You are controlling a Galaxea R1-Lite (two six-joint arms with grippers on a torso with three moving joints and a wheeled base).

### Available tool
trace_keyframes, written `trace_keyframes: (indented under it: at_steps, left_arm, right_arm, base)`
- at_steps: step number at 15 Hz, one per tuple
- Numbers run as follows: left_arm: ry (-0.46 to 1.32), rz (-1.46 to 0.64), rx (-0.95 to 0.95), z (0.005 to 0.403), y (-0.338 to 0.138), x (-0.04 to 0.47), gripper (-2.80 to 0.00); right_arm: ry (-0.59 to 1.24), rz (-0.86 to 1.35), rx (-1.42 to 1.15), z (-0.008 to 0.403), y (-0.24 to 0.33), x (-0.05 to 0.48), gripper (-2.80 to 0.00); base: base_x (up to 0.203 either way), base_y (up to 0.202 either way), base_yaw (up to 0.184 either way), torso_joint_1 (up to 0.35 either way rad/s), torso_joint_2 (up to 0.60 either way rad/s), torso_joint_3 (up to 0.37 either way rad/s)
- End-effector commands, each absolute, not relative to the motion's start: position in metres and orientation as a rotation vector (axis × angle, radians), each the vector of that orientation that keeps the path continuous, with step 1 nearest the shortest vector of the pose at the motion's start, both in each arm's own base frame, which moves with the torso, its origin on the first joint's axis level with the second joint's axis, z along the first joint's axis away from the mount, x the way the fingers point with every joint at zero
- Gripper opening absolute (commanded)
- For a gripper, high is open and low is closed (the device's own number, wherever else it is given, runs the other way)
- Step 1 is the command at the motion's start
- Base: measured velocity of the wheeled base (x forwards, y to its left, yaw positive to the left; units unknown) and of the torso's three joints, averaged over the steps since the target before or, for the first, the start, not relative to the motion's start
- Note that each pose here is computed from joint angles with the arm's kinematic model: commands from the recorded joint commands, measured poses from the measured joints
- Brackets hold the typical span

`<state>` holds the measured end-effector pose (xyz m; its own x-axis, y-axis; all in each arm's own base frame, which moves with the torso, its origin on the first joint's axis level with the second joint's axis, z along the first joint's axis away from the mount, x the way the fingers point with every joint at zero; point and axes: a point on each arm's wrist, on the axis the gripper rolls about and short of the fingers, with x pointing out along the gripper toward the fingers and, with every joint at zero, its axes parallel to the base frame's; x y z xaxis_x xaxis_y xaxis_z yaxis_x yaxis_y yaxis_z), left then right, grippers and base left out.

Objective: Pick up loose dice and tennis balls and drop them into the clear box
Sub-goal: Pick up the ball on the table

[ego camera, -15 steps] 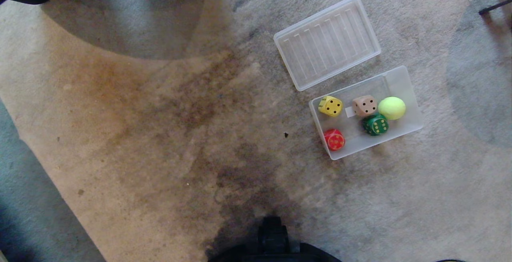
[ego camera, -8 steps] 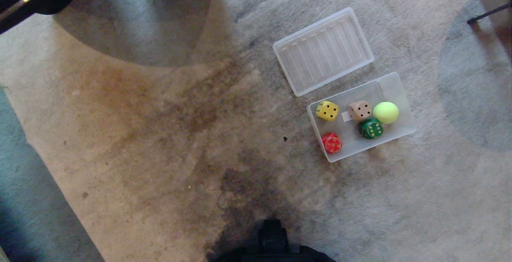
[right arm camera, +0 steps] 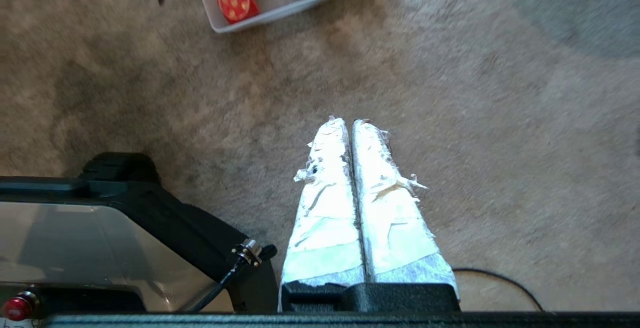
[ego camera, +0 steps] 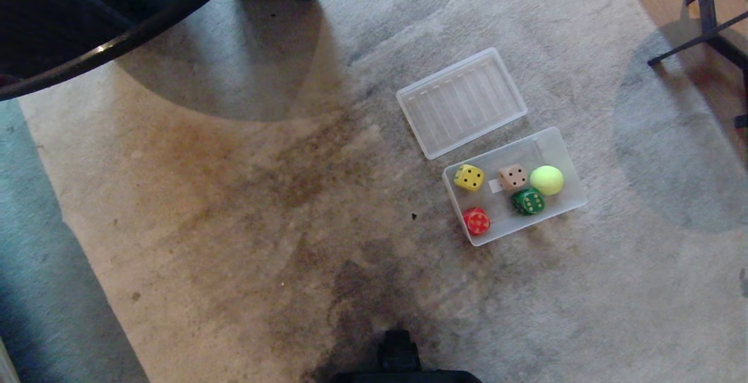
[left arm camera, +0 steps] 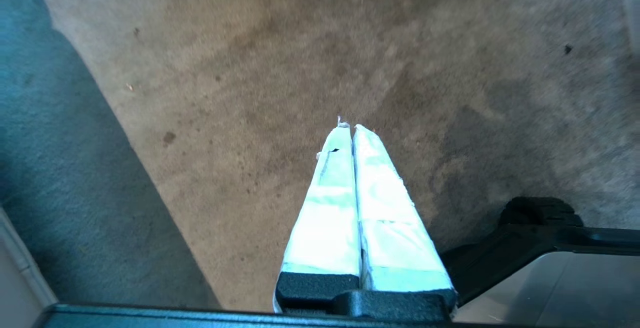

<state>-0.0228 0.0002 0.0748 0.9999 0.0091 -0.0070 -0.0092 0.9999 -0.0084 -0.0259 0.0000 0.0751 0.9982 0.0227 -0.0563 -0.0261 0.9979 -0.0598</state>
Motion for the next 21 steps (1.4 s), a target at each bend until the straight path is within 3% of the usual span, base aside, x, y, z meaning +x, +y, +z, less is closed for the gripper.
trace_keyframes:
  at_steps: [1, 21]
  left_arm:
    - [0.006, 0.009, -0.009, 0.0749, 0.0002, -0.0228, -2.8]
    - [0.005, 0.009, -0.008, 0.075, 0.0002, -0.0228, -2.8]
  right_arm:
    - [0.059, 0.025, -0.061, 0.0752, 0.0, -0.0256, -2.8]
    - [0.059, 0.025, -0.061, 0.0752, 0.0, -0.0256, -2.8]
  base:
    - [0.0, 0.0, 0.0, 0.005, 0.0, 0.205]
    - [0.0, 0.0, 0.0, 0.003, 0.0, 0.205]
